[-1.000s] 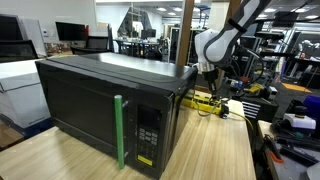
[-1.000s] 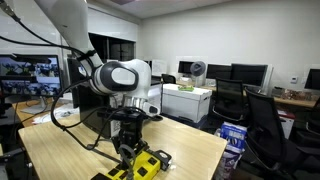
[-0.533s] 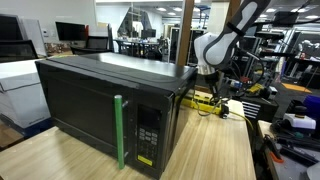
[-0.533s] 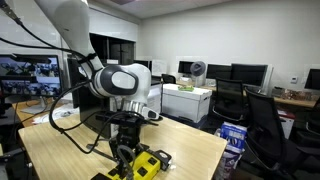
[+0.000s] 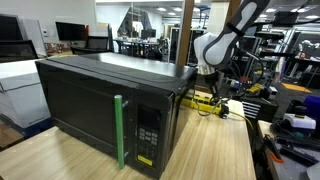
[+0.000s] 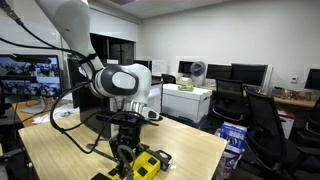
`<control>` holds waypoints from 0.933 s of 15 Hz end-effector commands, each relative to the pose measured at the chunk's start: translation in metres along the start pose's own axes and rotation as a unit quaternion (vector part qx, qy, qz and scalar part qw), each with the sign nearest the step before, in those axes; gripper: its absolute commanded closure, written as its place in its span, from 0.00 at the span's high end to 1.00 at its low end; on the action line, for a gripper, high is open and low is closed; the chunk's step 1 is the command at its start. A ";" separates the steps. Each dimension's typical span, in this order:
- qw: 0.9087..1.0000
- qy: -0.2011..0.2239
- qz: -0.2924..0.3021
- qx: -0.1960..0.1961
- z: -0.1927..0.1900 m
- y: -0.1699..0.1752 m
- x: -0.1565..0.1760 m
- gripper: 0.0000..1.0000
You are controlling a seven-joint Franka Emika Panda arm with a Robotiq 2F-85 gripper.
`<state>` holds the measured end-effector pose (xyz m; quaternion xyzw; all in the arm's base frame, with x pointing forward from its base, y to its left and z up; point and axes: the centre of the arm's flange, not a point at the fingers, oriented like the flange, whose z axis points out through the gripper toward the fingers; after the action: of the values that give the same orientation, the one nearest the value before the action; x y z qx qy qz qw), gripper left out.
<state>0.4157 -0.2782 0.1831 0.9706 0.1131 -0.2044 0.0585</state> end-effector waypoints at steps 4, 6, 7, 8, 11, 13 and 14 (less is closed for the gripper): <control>0.999 0.039 0.038 0.004 0.019 0.025 0.002 0.00; 0.998 0.037 0.050 0.011 0.024 0.028 -0.001 0.00; 0.998 0.035 0.050 0.015 0.028 0.027 -0.003 0.00; 0.998 0.034 0.052 0.017 0.030 0.026 -0.004 0.00; 0.997 0.057 0.051 0.016 0.041 0.019 -0.013 0.00; 0.996 0.079 0.050 0.007 0.050 0.015 -0.020 0.00; 0.994 0.095 0.051 0.002 0.056 0.013 -0.026 0.00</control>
<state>0.4043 -0.2898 0.1875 0.9849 0.0656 -0.1532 0.0462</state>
